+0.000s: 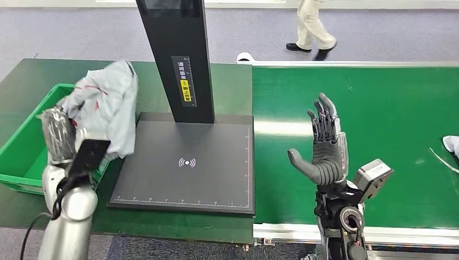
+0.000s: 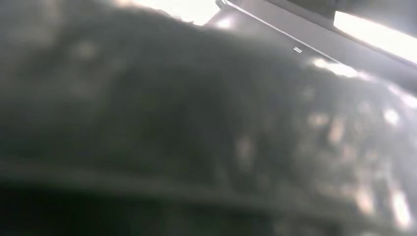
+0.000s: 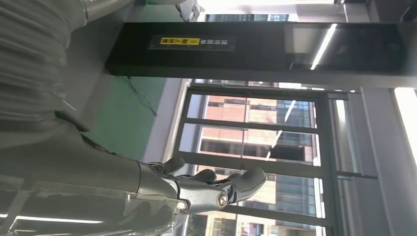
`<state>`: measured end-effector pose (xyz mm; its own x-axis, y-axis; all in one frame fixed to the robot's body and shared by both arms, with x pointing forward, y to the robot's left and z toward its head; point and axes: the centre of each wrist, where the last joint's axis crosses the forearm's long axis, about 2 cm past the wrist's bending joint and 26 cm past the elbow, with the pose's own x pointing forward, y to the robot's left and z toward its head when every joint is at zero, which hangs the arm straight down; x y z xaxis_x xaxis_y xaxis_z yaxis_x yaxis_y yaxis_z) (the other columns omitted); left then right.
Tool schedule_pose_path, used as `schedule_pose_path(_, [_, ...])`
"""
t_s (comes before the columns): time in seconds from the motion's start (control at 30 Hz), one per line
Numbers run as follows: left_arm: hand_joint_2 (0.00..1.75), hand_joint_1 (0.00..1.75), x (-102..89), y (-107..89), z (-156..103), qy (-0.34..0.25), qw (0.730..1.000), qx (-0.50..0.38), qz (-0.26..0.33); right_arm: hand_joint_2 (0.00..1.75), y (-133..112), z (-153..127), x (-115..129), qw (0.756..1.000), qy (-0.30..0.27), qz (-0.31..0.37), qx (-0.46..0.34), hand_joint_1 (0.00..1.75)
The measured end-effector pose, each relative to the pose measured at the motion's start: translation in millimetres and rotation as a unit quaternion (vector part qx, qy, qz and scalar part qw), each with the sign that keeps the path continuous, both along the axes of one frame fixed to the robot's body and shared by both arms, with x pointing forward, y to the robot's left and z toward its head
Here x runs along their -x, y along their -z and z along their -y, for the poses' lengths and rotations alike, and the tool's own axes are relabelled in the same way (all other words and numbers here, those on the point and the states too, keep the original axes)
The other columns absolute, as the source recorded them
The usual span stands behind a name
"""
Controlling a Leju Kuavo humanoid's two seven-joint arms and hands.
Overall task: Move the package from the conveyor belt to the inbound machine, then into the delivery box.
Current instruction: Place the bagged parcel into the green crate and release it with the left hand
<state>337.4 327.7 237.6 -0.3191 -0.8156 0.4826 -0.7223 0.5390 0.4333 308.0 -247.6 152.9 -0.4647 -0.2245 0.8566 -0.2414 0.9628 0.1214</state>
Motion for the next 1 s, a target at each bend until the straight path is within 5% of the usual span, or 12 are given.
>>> schedule_pose_path(0.27, [1.75, 1.75, -83.9, -46.5, -100, -0.182, 0.981, -0.021, -0.067, 1.75, 9, -2, 3, 1.000, 0.002, -0.028, -0.007, 0.00])
schedule_pose_path(0.67, [1.75, 1.74, -106.8, -30.8, -130, -0.236, 0.956, -0.053, -0.165, 1.75, 16, -6, 3, 0.999, 0.003, -0.050, -0.001, 0.00])
schedule_pose_path(0.73, [1.75, 1.58, -108.0, -30.1, -129, -0.240, 0.953, -0.061, -0.175, 1.75, 17, -7, 3, 0.999, 0.003, -0.052, -0.001, 0.00])
schedule_pose_path(0.87, [1.75, 0.00, -111.9, -31.7, -125, -0.267, 0.936, -0.075, -0.218, 1.75, 19, -8, 3, 0.998, 0.002, -0.058, 0.003, 0.00])
schedule_pose_path(1.0, [1.75, 0.00, -115.3, -35.3, -124, -0.310, 0.913, -0.108, -0.243, 1.75, 21, -9, 4, 0.998, 0.002, -0.062, 0.005, 0.00])
